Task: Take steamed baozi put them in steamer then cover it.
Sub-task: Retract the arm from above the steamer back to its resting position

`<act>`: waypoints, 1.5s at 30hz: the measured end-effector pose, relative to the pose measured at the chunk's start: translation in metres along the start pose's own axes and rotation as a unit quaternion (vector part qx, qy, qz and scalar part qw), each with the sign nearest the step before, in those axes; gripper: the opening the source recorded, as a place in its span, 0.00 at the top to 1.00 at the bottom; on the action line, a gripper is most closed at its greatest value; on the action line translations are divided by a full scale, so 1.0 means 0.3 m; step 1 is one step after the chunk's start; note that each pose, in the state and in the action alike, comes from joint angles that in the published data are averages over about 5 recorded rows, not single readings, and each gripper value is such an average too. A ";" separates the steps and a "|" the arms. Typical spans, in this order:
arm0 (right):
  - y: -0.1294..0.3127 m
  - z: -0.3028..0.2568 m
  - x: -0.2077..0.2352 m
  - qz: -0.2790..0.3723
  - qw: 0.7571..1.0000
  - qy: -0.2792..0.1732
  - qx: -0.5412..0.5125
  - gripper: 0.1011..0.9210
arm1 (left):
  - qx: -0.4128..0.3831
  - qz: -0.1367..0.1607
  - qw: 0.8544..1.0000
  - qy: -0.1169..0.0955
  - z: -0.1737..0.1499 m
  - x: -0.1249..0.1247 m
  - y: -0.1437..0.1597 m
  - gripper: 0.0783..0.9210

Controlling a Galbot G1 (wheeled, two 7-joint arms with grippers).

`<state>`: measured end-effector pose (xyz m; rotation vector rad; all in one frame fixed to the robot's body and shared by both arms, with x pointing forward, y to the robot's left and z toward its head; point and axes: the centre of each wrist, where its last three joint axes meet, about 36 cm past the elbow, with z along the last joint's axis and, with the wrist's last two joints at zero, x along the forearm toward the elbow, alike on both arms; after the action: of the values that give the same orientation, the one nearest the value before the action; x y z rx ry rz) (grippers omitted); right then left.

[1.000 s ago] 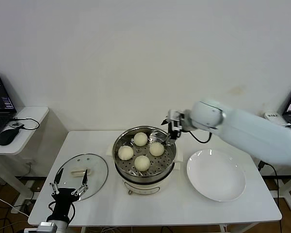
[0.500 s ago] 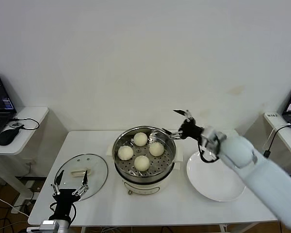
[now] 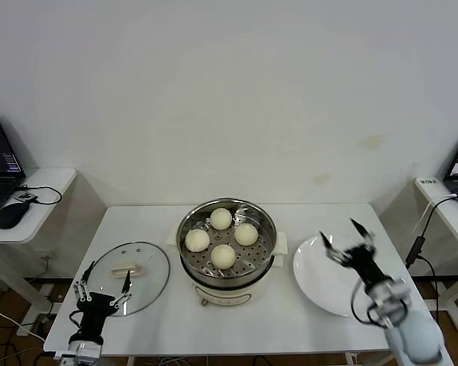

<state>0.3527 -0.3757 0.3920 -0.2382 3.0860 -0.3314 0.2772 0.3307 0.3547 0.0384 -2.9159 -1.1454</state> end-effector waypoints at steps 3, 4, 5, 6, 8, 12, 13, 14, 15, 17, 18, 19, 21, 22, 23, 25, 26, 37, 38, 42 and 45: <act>-0.014 0.033 0.059 0.036 0.999 0.008 -0.010 0.12 | -0.101 0.009 0.995 -0.011 0.046 0.000 0.031 0.12; -0.013 0.041 0.073 0.045 0.999 0.010 -0.014 0.12 | -0.133 0.013 0.991 -0.014 0.061 -0.001 0.041 0.12; -0.009 0.048 0.086 0.052 0.998 0.012 -0.017 0.12 | -0.163 0.018 0.986 -0.018 0.075 -0.002 0.048 0.12; -0.005 0.054 0.098 0.058 0.998 0.014 -0.020 0.12 | -0.192 0.023 0.981 -0.021 0.089 -0.005 0.055 0.12; 0.005 0.065 0.119 0.068 0.997 0.017 -0.026 0.12 | -0.244 0.035 0.969 -0.026 0.117 -0.012 0.064 0.12; 0.027 0.080 0.158 0.082 0.996 0.023 -0.035 0.12 | -0.326 0.063 0.943 -0.029 0.172 -0.030 0.074 0.12; 0.033 0.084 0.167 0.085 0.995 0.025 -0.037 0.12 | -0.341 0.070 0.937 -0.030 0.185 -0.036 0.075 0.12; 0.038 0.087 0.177 0.087 0.995 0.026 -0.038 0.12 | -0.355 0.076 0.931 -0.030 0.197 -0.043 0.075 0.12; 0.043 0.091 0.185 0.090 0.995 0.027 -0.039 0.12 | -0.367 0.082 0.926 -0.030 0.209 -0.050 0.075 0.12; 0.052 0.098 0.202 0.094 0.994 0.031 -0.040 0.12 | -0.386 0.091 0.918 -0.029 0.232 -0.067 0.074 0.12; 0.056 0.101 0.209 0.096 0.994 0.032 -0.041 0.12 | -0.394 0.094 0.914 -0.029 0.242 -0.076 0.073 0.12; 0.060 0.105 0.217 0.098 0.994 0.034 -0.041 0.12 | -0.401 0.097 0.910 -0.029 0.252 -0.085 0.072 0.12; 0.069 0.113 0.231 0.101 0.993 0.038 -0.042 0.12 | -0.413 0.101 0.905 -0.028 0.268 -0.105 0.068 0.12; 0.073 0.116 0.237 0.102 0.993 0.040 -0.043 0.12 | -0.417 0.103 0.902 -0.028 0.274 -0.115 0.066 0.12; 0.077 0.120 0.244 0.104 0.993 0.042 -0.044 0.12 | -0.422 0.104 0.900 -0.028 0.279 -0.127 0.065 0.12; 0.085 0.125 0.254 0.106 0.992 0.045 -0.045 0.12 | -0.429 0.104 0.897 -0.029 0.285 -0.152 0.065 0.12; 0.088 0.128 0.259 0.108 0.992 0.046 -0.046 0.12 | -0.432 0.103 0.895 -0.030 0.287 -0.165 0.066 0.12; 0.101 0.142 0.294 0.120 0.990 0.055 -0.048 0.12 | -0.446 0.103 0.888 -0.032 0.301 -0.272 0.038 0.12; 0.101 0.142 0.296 0.121 0.990 0.055 -0.048 0.12 | -0.447 0.102 0.888 -0.032 0.302 -0.281 0.035 0.12; 0.102 0.144 0.304 0.124 0.989 0.057 -0.048 0.12 | -0.448 0.102 0.888 -0.032 0.305 -0.315 0.020 0.12; 0.104 0.148 0.310 0.125 0.989 0.060 -0.048 0.12 | -0.449 0.102 0.887 -0.030 0.309 -0.341 0.012 0.12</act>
<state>0.2583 -0.3692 0.3408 0.1716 3.2019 -0.1938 0.3779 0.3991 0.2893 -0.3028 -2.0581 -2.3046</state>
